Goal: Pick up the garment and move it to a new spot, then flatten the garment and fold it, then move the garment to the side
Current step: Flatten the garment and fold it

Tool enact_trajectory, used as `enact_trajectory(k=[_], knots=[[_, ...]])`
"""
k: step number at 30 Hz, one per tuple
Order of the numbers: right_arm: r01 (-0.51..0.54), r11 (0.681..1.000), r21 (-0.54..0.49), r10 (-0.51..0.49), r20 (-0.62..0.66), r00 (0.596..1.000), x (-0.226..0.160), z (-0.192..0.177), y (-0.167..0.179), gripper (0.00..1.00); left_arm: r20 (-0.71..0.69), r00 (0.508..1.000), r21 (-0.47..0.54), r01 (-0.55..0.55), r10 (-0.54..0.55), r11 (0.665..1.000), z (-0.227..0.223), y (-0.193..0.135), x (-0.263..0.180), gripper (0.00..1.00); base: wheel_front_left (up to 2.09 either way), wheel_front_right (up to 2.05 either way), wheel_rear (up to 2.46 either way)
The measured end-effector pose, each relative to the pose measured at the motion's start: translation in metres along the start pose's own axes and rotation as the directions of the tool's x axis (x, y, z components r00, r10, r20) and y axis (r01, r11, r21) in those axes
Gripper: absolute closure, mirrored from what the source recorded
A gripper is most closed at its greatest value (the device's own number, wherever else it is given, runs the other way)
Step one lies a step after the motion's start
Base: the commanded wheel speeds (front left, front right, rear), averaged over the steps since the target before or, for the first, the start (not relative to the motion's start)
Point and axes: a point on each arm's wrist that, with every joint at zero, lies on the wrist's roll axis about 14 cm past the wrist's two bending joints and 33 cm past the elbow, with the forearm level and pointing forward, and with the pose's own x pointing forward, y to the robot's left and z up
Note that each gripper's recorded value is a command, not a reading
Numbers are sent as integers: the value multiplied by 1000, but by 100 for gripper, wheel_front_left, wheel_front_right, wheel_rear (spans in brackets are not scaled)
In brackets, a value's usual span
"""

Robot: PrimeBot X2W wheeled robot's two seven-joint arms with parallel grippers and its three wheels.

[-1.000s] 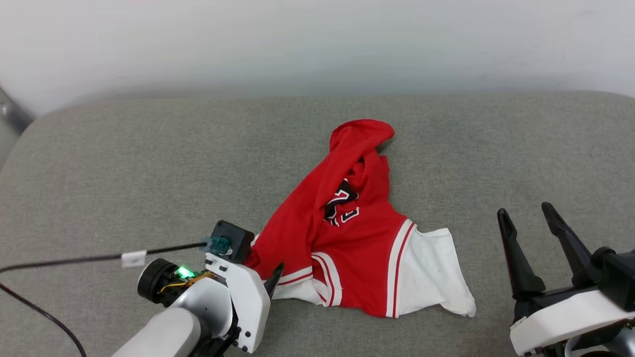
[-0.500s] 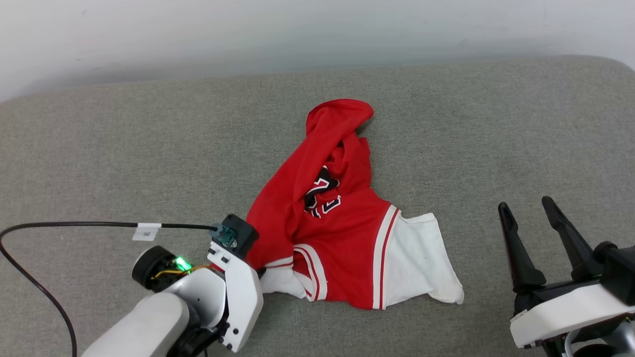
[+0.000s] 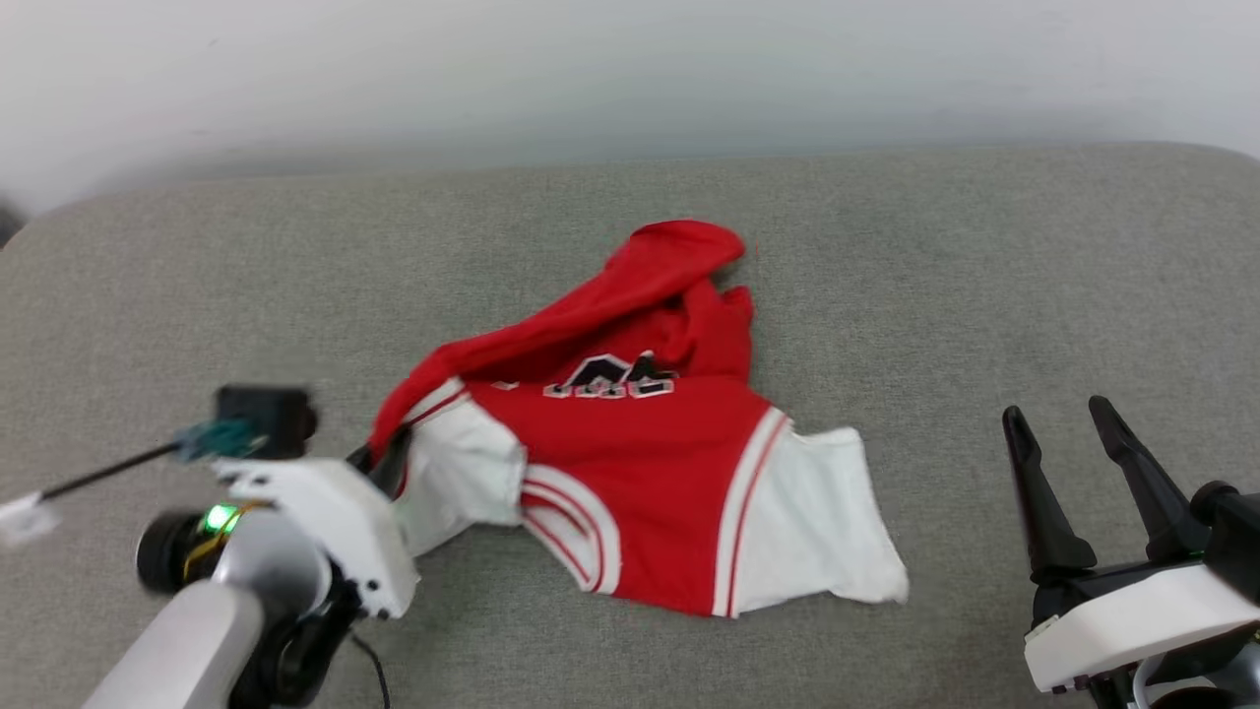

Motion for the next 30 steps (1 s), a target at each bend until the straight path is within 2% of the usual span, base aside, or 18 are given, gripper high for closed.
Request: enact_trajectory(k=[1,4,6,7,8,10,11,12,13,14,21,30], knots=[[-5,1000,0,5,1,1000,1,1,1,0,0,998,-133,-61,62,989,-13,17,-7,100,0,0,0],[-12,1000,1,12,-6,1000,3,-1,3,0,-63,985,-264,-171,160,949,-49,46,-19,100,0,0,0],[-18,1000,1,19,-8,1000,5,-1,5,0,-123,973,-307,-224,195,925,-74,59,-27,100,0,0,0],[-18,1000,1,19,-8,1000,5,-1,5,0,-123,973,-307,-224,195,925,-74,59,-27,100,0,0,0],[-23,1000,1,23,-8,1000,6,-1,7,0,-167,961,-334,-264,219,905,-93,66,-32,100,0,0,0],[-26,1000,1,26,-9,1000,7,-1,7,0,-186,957,-335,-274,222,902,-100,68,-33,100,0,0,0],[-31,1000,-4,31,-11,999,9,-1,9,0,-194,955,-363,-284,226,887,-106,69,-33,100,0,0,0],[-33,999,-7,33,-8,999,9,0,10,0,-203,953,-362,-284,222,888,-110,68,-33,72,0,0,0],[-33,999,-7,33,-8,999,9,0,10,0,-203,953,-362,-284,222,888,-110,68,-33,27,0,0,0],[-36,999,-11,36,-2,999,10,2,11,0,-206,952,-357,-288,225,889,-113,69,-34,0,0,0,0],[-45,999,-13,45,16,999,6,9,14,0,-119,961,-322,-274,249,906,-97,68,-36,0,0,0,0],[-54,999,-5,54,38,998,-5,16,18,0,53,965,-187,-242,256,952,-40,61,-51,0,0,0,0]])
